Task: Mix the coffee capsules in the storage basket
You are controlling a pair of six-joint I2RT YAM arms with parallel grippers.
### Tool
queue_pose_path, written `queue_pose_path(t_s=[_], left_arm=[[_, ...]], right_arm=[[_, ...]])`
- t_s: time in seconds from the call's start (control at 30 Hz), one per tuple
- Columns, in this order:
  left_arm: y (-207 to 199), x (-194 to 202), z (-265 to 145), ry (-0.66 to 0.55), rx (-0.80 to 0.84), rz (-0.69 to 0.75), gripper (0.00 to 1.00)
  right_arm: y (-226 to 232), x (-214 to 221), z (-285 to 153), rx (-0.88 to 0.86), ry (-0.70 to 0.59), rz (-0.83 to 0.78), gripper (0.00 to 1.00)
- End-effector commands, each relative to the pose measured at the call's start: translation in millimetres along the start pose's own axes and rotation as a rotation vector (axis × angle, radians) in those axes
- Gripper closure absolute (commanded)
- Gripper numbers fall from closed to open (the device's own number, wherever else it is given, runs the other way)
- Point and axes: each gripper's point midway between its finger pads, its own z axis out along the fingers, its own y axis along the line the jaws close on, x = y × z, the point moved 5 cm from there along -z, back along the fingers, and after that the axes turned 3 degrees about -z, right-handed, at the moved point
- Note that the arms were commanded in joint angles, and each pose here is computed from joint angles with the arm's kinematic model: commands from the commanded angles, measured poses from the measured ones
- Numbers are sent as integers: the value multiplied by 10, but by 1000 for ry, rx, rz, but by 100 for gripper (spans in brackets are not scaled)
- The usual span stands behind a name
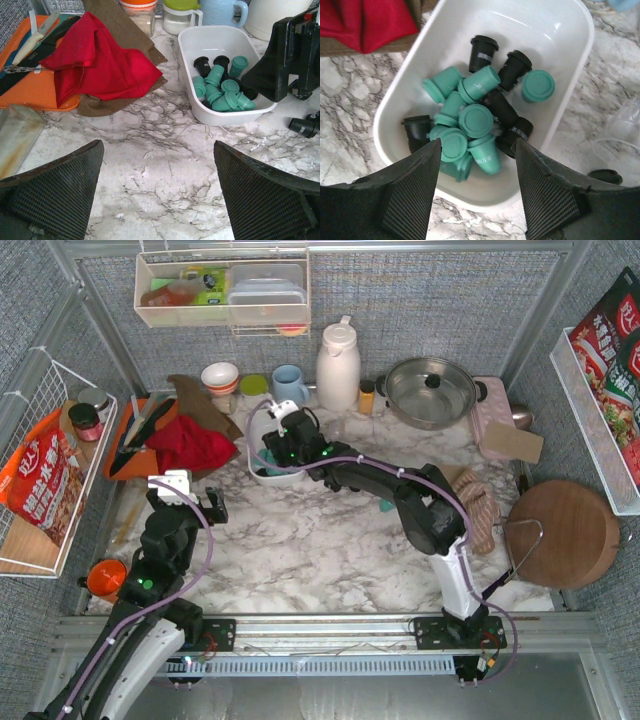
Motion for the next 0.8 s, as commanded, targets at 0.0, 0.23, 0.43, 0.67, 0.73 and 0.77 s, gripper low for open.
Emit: queue_pose_path(t_s=[0.0, 0.23, 0.43, 0.67, 0.73, 0.77], left_arm=[[-15, -28, 5, -10, 9, -8, 1], [-11, -15, 9, -3, 4, -4, 1], [1, -15, 14, -3, -4, 1, 1], [8, 0, 22, 2, -10, 4, 1], [11, 5, 26, 4, -13, 6, 1], [12, 9, 30, 6, -14, 8, 1]], right_arm=[[-109, -27, -84, 69, -12, 16, 34], [-257, 40, -505, 146, -21, 60, 31], [-426, 326, -752, 184, 56, 87, 27], [-526, 655, -787, 211, 202, 105, 27], [-558, 700, -802, 256, 229, 145, 27], [-570, 711, -810, 282, 233, 174, 26]])
